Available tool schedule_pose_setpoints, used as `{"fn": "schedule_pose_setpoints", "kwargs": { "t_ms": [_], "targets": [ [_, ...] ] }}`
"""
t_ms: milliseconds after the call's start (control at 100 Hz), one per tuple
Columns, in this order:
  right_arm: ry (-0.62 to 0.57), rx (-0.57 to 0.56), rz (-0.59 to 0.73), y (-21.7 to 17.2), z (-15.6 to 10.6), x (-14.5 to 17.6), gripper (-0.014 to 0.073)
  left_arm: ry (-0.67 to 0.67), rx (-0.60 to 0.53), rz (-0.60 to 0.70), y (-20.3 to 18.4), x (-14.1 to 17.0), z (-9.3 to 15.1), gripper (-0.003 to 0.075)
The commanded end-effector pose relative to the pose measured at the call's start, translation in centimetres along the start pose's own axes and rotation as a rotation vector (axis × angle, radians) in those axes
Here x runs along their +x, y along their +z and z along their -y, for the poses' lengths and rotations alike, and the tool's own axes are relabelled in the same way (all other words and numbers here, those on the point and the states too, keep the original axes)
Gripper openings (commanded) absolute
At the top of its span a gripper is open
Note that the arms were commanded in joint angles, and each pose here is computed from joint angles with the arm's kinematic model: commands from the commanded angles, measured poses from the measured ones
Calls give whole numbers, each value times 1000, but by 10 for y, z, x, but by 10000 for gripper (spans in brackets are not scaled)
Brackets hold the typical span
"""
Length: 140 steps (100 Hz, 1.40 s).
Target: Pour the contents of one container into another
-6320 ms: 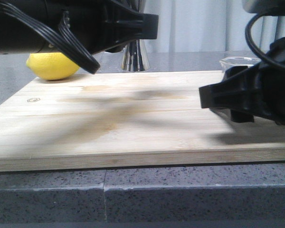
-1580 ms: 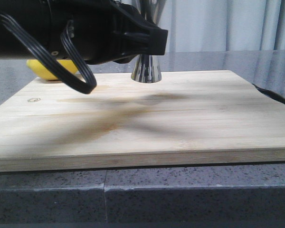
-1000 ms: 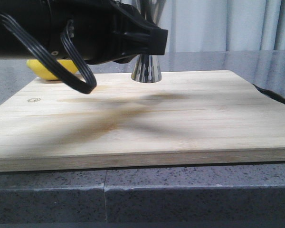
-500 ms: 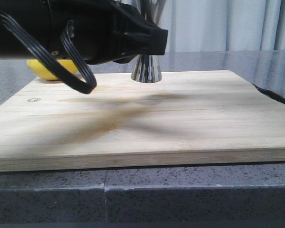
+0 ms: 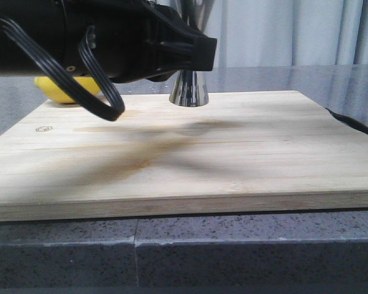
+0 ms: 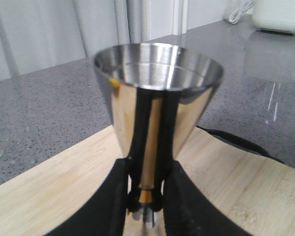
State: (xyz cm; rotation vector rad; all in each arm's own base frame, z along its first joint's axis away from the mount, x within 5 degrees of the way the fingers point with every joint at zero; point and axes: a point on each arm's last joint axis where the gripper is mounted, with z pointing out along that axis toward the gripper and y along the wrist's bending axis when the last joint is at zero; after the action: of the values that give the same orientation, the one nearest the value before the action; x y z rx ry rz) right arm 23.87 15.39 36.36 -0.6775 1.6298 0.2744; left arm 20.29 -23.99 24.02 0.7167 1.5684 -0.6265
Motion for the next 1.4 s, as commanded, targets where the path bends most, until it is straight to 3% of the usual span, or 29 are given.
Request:
{"fn": "schedule_pose_setpoints", "kwargs": {
  "t_ms": [0, 1020, 1390],
  "targets": [
    [-9, 35, 50, -9, 8, -14, 206, -10, 2, 153, -4, -28, 1, -19],
    [-19, 68, -14, -10, 18, -8, 206, -10, 2, 153, -4, -28, 1, -19],
    [-77, 70, -68, -16, 21, -18, 206, -10, 2, 153, -4, -28, 1, -19]
  ]
}}
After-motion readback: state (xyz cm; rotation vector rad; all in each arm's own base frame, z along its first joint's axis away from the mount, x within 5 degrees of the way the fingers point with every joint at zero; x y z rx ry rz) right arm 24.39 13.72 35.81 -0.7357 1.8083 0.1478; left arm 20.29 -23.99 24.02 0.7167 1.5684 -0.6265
